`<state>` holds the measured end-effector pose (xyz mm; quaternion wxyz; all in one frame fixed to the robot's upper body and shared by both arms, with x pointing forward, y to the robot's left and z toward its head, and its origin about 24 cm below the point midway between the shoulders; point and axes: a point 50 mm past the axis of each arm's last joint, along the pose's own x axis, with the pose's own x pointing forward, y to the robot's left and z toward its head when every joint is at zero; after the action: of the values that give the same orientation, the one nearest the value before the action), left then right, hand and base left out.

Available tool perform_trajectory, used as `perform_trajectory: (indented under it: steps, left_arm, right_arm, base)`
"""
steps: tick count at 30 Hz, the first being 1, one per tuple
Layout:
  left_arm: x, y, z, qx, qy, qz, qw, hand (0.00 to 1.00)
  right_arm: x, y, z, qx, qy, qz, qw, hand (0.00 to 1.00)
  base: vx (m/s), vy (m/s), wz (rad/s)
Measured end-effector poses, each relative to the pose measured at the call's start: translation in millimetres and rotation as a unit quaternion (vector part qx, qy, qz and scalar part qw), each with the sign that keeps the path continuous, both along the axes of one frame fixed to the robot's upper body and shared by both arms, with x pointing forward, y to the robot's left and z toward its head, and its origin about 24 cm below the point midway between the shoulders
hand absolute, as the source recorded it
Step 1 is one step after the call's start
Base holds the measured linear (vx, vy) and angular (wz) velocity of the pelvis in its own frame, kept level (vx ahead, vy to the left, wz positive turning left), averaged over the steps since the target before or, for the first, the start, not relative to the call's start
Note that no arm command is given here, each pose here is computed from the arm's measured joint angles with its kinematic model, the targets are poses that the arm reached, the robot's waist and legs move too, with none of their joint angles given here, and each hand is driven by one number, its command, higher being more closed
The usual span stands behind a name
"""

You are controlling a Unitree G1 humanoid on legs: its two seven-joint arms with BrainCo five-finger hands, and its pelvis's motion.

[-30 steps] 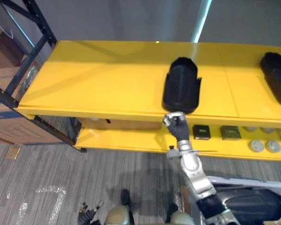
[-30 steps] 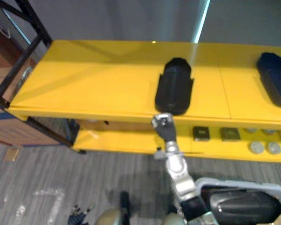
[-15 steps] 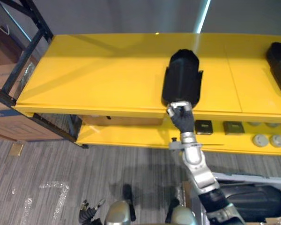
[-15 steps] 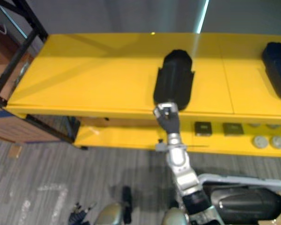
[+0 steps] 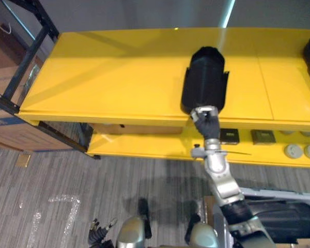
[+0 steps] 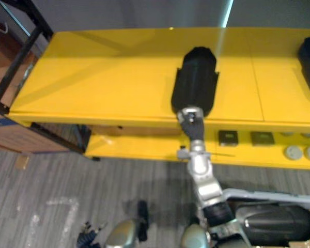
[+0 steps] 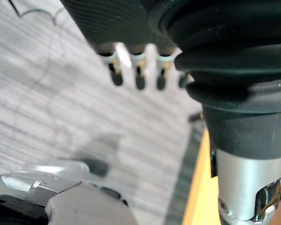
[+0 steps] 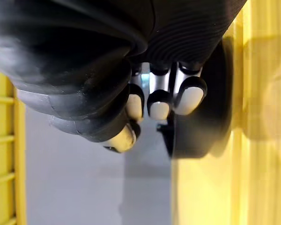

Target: Walk over and take plastic housings, then place them on the shelf

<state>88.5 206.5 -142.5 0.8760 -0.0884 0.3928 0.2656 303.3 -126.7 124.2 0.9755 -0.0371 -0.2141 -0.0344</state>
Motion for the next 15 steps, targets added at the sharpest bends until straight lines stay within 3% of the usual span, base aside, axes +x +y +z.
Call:
perform_trajectory:
  steps: [15]
  left_arm:
    - [7, -2, 3, -0.001, -0.015, -0.006, 1.0, 0.0]
  right_arm:
    - [20, -8, 11, -0.013, -0.006, -0.054, 0.998, 1.0]
  base:
    - [-0.01, 0.002, 0.05]
